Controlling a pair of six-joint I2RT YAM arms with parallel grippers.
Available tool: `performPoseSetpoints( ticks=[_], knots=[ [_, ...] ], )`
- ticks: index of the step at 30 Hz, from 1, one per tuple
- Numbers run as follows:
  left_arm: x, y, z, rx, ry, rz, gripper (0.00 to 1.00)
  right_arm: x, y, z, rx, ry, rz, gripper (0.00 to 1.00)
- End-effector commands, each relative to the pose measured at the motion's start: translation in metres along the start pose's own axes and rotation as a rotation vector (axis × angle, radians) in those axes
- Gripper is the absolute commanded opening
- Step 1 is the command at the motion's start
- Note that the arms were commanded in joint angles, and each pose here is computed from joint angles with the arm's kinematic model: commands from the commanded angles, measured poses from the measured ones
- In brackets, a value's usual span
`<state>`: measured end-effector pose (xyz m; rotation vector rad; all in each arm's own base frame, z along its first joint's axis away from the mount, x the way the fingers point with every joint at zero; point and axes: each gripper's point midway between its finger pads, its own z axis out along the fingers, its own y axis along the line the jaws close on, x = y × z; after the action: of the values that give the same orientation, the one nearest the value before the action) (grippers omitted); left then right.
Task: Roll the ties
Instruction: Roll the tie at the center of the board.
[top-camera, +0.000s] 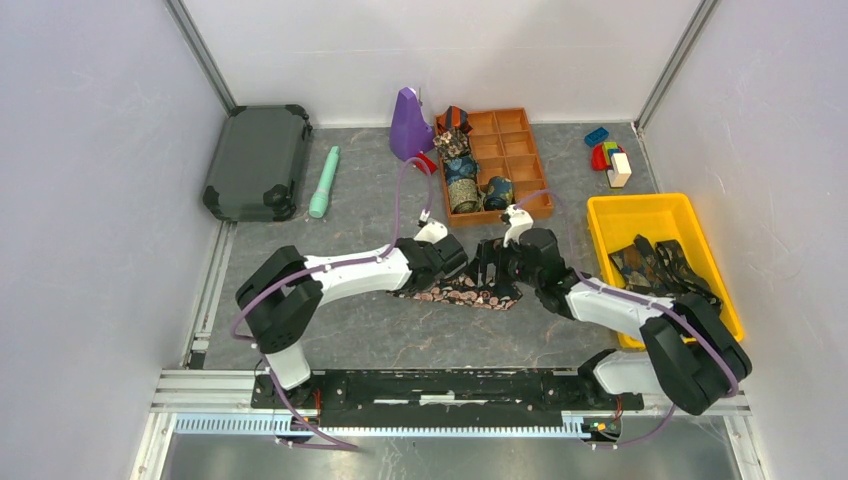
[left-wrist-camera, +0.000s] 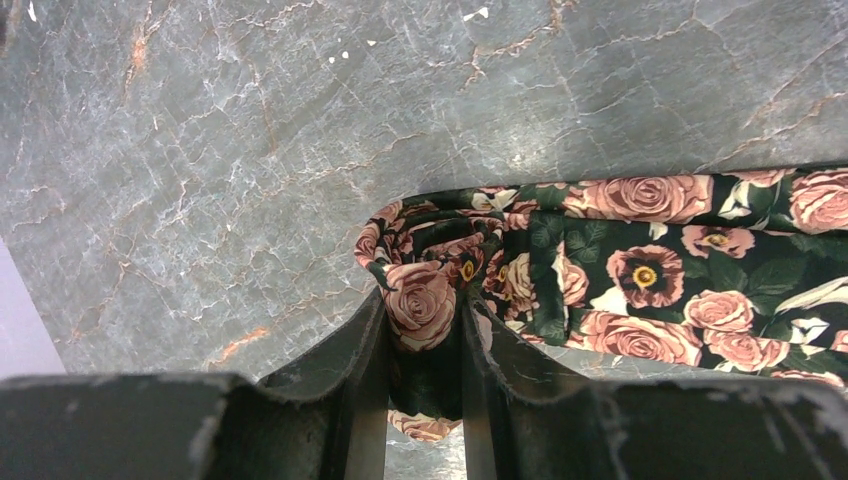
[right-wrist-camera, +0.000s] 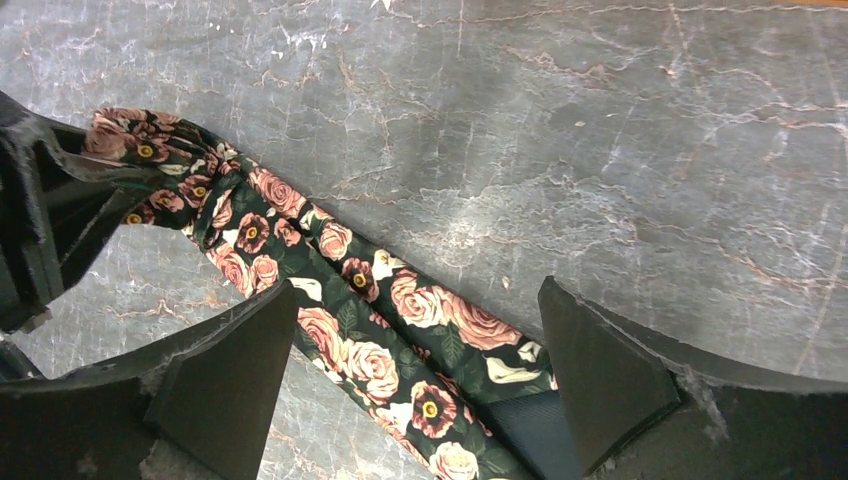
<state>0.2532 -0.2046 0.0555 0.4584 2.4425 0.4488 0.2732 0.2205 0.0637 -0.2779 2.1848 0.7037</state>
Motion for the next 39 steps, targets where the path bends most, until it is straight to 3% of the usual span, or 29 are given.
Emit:
performPoseSetpoints(
  ticks=[1, 8, 15, 39],
  knots=[
    [-0.003, -0.01, 0.0, -0.033, 0.0, -0.053, 0.25, -0.026, -0.004, -0.01, -0.001, -0.126, 0.014, 0.98],
    [-0.001, -0.022, 0.0, -0.045, 0.007, -0.044, 0.27, -0.034, -0.013, -0.024, 0.021, -0.206, 0.1, 0.98],
    [0.002, -0.037, 0.005, -0.043, 0.023, -0.043, 0.3, -0.037, -0.016, -0.032, 0.026, -0.235, 0.073, 0.98],
    [-0.023, -0.042, -0.027, 0.077, -0.027, -0.086, 0.66, -0.047, 0.005, -0.039, -0.073, -0.247, 0.062, 0.98]
  ],
)
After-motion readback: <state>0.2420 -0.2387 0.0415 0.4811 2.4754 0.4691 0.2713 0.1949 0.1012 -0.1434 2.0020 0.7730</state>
